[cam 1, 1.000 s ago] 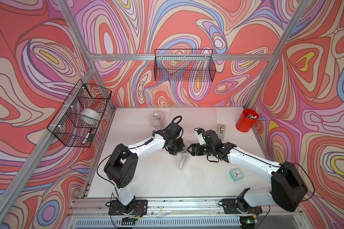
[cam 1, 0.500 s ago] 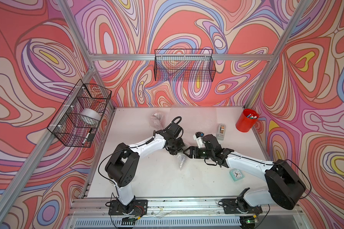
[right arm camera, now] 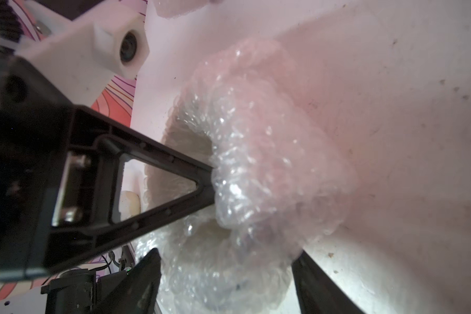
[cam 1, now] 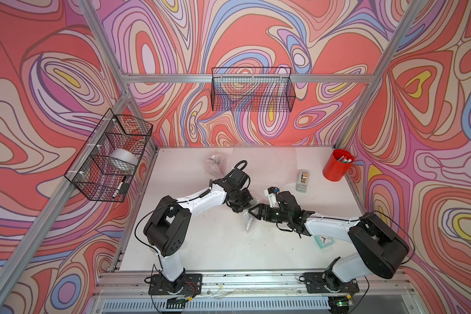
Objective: Wrap mugs in bubble wrap
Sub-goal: Wrap the mug in bubble wrap.
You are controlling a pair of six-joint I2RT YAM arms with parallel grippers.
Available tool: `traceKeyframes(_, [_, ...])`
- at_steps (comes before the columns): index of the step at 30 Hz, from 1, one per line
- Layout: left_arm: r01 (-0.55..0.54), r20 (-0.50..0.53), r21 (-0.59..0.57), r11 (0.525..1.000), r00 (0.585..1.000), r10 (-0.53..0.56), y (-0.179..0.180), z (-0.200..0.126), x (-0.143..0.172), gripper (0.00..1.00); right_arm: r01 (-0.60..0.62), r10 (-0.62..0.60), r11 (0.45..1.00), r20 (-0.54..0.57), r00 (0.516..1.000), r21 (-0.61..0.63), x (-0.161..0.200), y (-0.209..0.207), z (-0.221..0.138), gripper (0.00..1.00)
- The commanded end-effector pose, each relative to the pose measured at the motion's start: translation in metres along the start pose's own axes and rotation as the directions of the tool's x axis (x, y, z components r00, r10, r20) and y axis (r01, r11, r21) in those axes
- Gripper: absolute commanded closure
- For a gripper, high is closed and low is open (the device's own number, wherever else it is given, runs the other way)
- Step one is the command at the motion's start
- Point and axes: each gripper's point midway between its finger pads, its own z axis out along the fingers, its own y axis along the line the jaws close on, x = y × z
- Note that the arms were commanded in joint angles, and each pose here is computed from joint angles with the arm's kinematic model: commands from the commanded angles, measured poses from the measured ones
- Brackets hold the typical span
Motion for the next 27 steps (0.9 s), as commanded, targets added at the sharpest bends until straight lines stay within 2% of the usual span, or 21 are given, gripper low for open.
traceKeyframes(1, [0.033,0.002,-0.054,0.998,0.999,-0.033,0.018,0.012,-0.002,1.00,-0.023,0.026,0.998,0.054,0.998,-0.064,-0.006,0.010,0.000,0.24])
traceKeyframes(13, [0.038,-0.005,-0.057,0.998,0.999,-0.038,0.019,0.014,-0.002,1.00,-0.039,0.043,0.996,0.041,0.998,-0.085,0.000,0.010,0.009,0.21])
traceKeyframes(22, [0.032,0.001,-0.037,0.999,0.999,-0.032,0.014,0.010,-0.003,1.00,-0.141,0.137,0.989,0.071,0.988,0.047,0.007,-0.027,0.016,0.28])
traceKeyframes(25, [0.006,0.014,0.003,1.000,1.000,-0.006,0.003,0.001,-0.008,1.00,-0.155,0.148,0.984,0.080,0.986,0.084,0.009,-0.035,0.013,0.30])
traceKeyframes(26, [-0.009,0.022,0.022,1.000,1.000,0.009,-0.002,-0.004,-0.010,1.00,-0.154,0.147,0.984,0.084,0.986,0.088,0.008,-0.035,0.012,0.30])
traceKeyframes(27, [-0.024,0.035,0.032,0.999,0.999,0.023,-0.006,-0.009,-0.014,0.94,-0.156,0.148,0.983,0.086,0.985,0.095,0.007,-0.035,0.011,0.30])
